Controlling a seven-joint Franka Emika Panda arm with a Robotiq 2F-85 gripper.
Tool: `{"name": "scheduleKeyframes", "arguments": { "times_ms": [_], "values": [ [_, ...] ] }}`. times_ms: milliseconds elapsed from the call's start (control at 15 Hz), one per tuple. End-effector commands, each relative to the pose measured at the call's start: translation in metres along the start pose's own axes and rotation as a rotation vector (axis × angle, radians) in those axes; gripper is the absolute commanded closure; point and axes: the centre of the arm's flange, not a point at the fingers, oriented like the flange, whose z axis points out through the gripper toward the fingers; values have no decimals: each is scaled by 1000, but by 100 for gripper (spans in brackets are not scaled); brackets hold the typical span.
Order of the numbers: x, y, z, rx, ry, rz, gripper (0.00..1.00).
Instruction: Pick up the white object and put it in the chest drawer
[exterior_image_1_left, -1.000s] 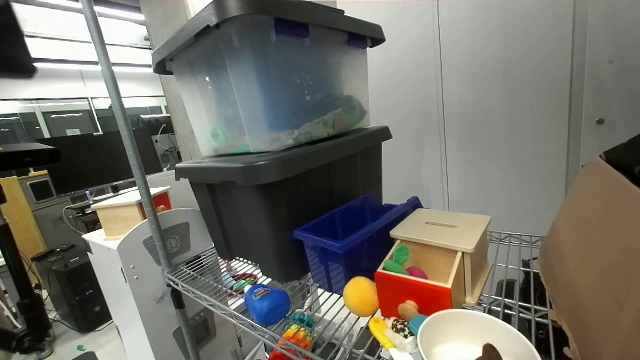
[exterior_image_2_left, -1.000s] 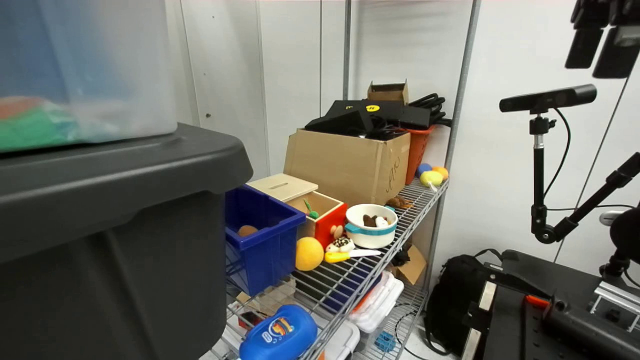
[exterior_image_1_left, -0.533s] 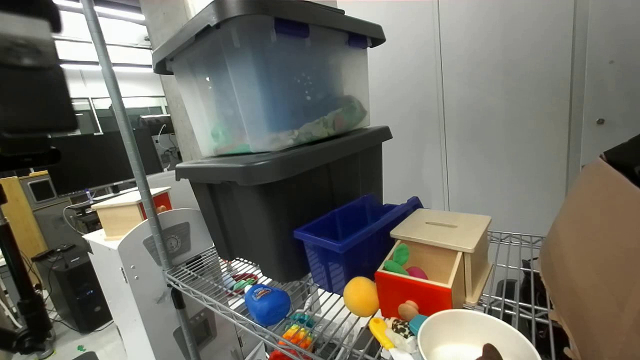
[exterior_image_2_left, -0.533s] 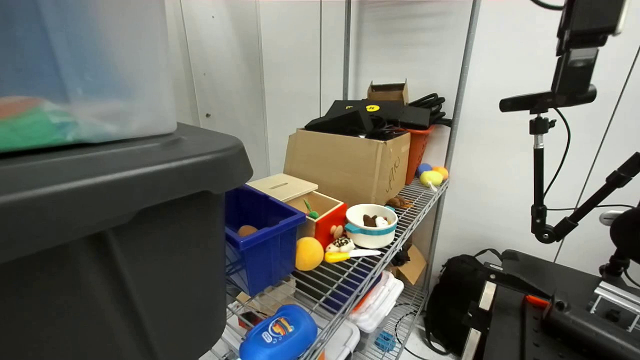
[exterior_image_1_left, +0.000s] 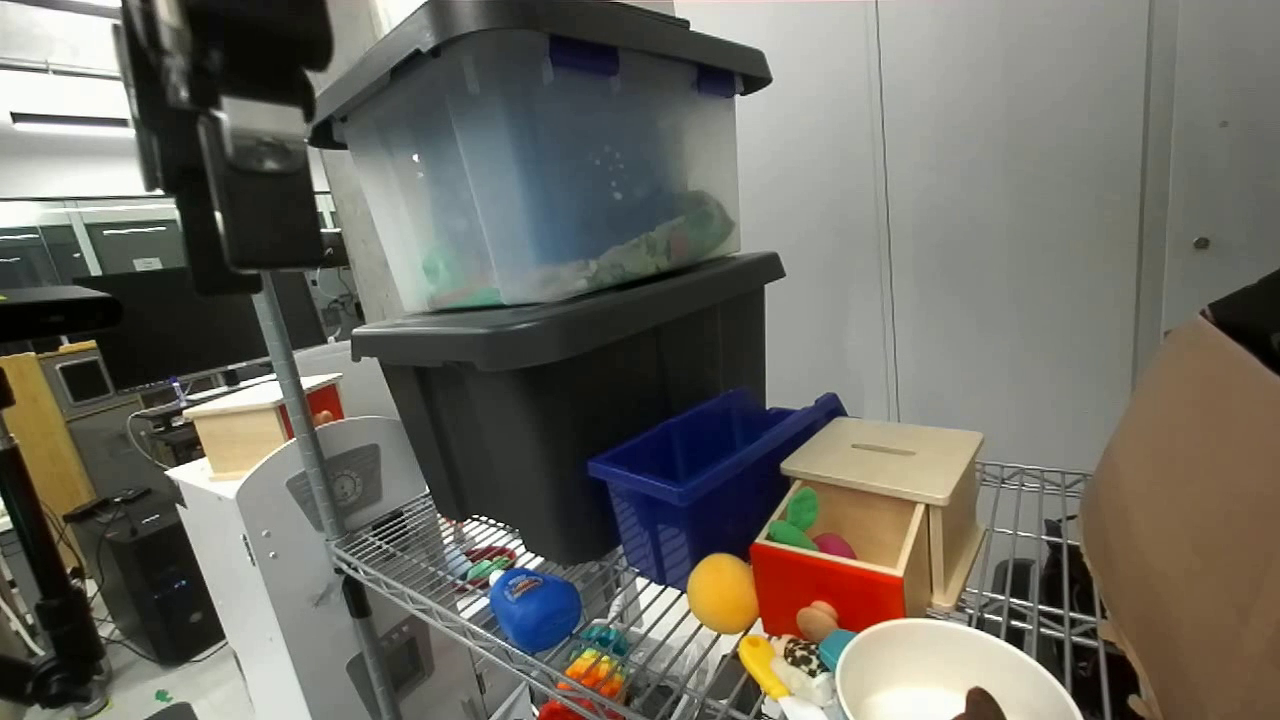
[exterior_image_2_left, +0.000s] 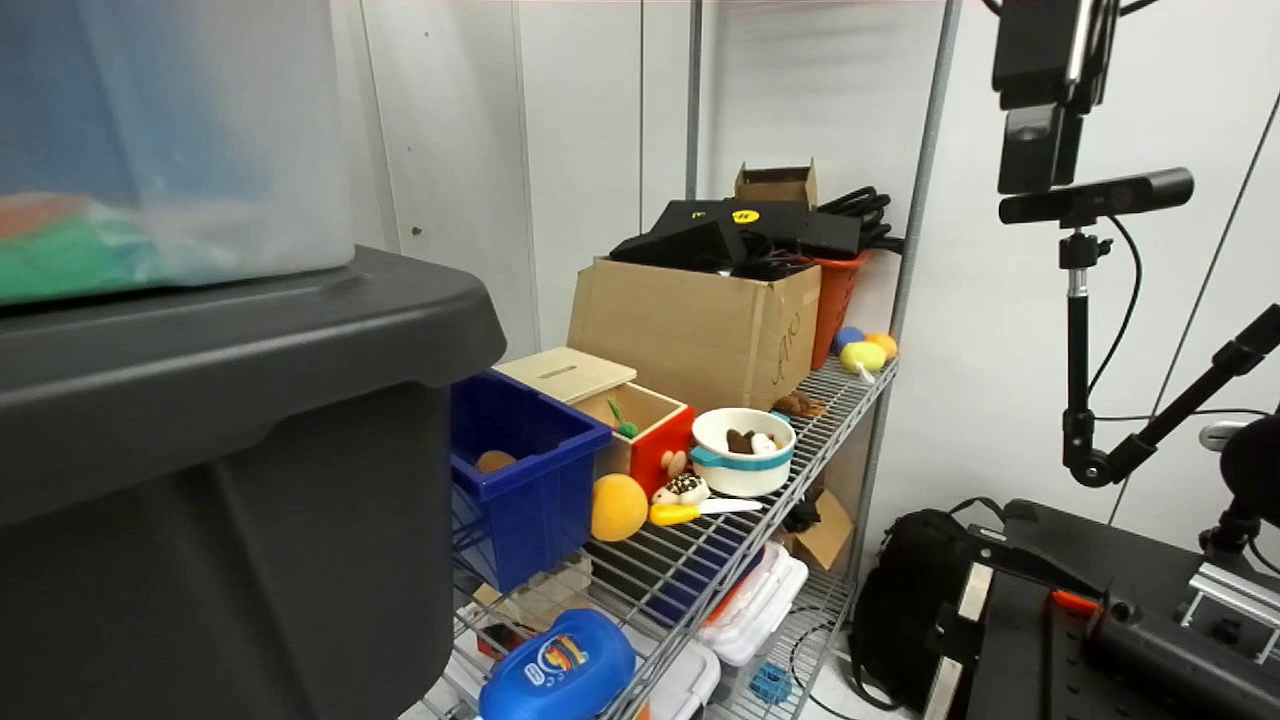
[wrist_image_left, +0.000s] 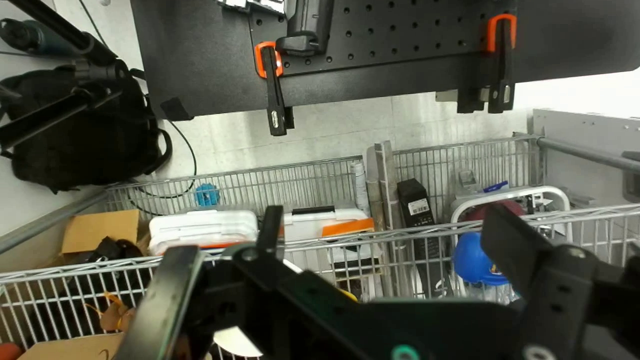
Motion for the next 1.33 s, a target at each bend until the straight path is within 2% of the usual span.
{"name": "scheduleKeyframes", "arguments": {
  "times_ms": [0, 467, 600, 667, 1267],
  "values": [
    [26, -12, -2, -33, -24, 11, 0],
    [32, -28, 17, -105, -49, -89, 0],
    [30, -32, 16, -105, -40, -129, 0],
    [27, -29, 21, -93, -58, -89, 0],
    [27, -29, 22, -94, -60, -92, 0]
  ]
}}
